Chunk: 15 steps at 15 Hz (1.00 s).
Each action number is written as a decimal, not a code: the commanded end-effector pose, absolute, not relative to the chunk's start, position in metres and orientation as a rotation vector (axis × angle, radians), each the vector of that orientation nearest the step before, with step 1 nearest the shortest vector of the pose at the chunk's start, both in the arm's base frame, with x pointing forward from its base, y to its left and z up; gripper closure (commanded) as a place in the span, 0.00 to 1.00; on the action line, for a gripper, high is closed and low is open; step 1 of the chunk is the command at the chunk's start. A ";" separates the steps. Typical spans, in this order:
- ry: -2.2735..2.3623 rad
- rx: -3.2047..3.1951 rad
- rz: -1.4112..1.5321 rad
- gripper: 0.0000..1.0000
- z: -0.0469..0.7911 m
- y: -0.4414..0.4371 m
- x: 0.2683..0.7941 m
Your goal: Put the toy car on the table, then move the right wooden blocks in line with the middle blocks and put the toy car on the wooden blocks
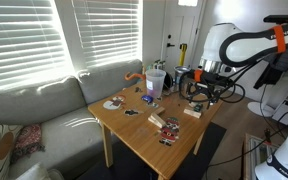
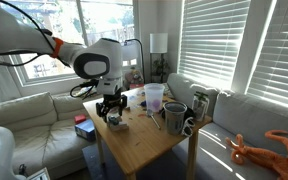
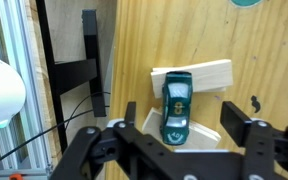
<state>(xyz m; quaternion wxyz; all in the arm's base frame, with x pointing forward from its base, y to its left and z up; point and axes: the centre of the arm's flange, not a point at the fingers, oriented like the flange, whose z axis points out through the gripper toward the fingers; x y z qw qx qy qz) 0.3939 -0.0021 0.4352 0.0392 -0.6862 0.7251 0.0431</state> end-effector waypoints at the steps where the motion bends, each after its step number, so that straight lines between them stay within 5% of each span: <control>1: 2.127 -2.141 0.047 0.00 0.446 -0.006 0.391; 15: 1.213 -2.727 -0.328 0.00 0.525 -0.027 0.369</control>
